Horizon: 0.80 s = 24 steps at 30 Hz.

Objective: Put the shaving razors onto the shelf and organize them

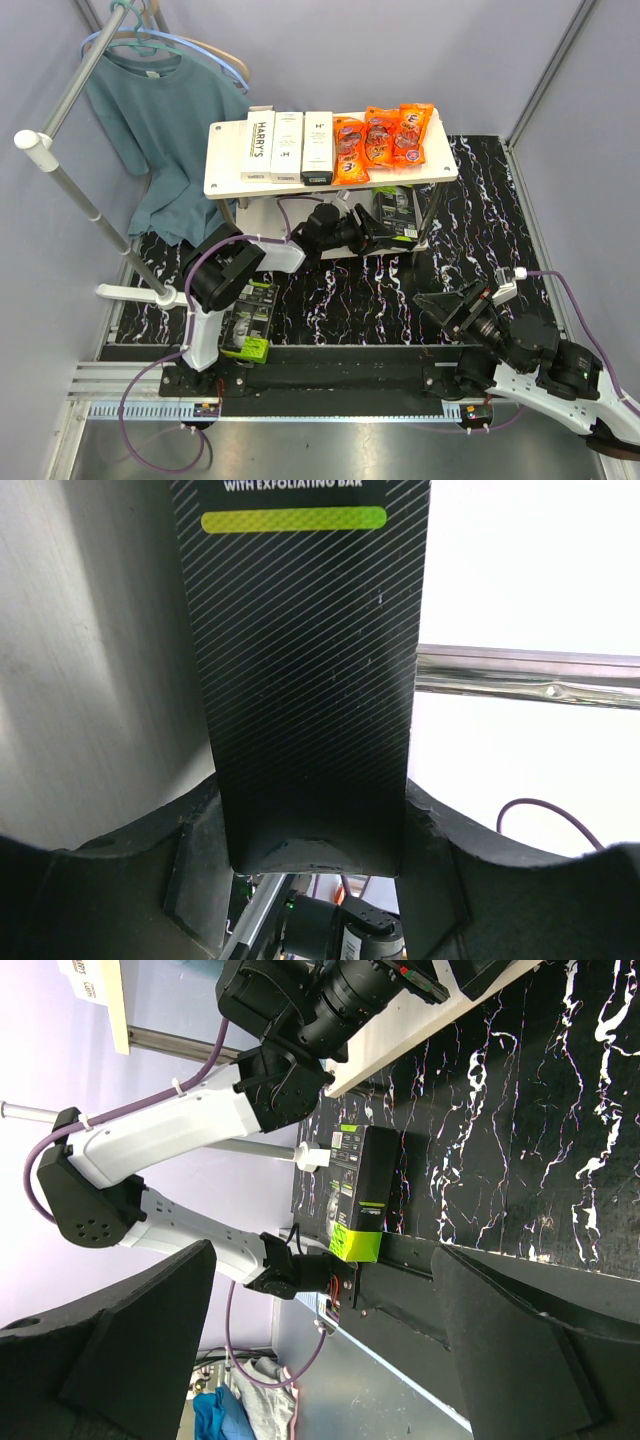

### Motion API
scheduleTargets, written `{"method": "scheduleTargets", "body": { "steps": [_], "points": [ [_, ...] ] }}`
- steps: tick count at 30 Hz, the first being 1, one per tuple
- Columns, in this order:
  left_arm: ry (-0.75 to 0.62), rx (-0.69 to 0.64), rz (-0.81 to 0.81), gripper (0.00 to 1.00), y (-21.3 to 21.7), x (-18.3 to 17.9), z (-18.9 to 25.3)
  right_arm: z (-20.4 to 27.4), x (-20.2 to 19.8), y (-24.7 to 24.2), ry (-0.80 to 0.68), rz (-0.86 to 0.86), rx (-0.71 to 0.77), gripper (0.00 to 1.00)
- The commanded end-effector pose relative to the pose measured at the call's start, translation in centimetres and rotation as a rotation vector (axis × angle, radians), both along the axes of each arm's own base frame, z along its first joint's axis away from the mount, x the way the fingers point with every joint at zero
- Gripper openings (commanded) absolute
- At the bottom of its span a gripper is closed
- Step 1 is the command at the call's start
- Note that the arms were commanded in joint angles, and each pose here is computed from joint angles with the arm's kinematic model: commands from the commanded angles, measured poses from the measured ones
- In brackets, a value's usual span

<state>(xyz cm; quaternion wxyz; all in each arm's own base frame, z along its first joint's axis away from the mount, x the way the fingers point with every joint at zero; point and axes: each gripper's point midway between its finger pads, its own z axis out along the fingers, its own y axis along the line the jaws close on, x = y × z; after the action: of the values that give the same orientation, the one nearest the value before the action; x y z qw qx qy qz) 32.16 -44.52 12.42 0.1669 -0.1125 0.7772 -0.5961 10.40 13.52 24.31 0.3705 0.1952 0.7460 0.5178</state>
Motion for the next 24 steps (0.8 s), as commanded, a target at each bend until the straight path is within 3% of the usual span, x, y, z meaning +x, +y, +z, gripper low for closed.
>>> {"method": "scheduleTargets", "body": {
  "steps": [1, 11, 16, 24],
  "points": [
    [-0.137, -0.130, 0.003, 0.38, -0.8, 1.7, 5.4, 1.0, 0.1, -0.4, -0.010, -0.016, 0.027, 1.00],
    [-0.122, -0.119, -0.005, 0.51, -1.4, 2.5, 5.1, 1.1, 0.0, -0.4, -0.010, -0.010, 0.030, 1.00],
    [-0.133, -0.073, 0.014, 0.71, -1.0, 2.7, 5.2, 1.2, -0.1, -0.4, -0.010, -0.008, 0.033, 1.00],
    [-0.173, 0.060, 0.057, 0.91, 0.7, 2.6, 5.3, 1.1, -0.1, 0.1, -0.011, 0.004, 0.040, 1.00]
  ]
}}
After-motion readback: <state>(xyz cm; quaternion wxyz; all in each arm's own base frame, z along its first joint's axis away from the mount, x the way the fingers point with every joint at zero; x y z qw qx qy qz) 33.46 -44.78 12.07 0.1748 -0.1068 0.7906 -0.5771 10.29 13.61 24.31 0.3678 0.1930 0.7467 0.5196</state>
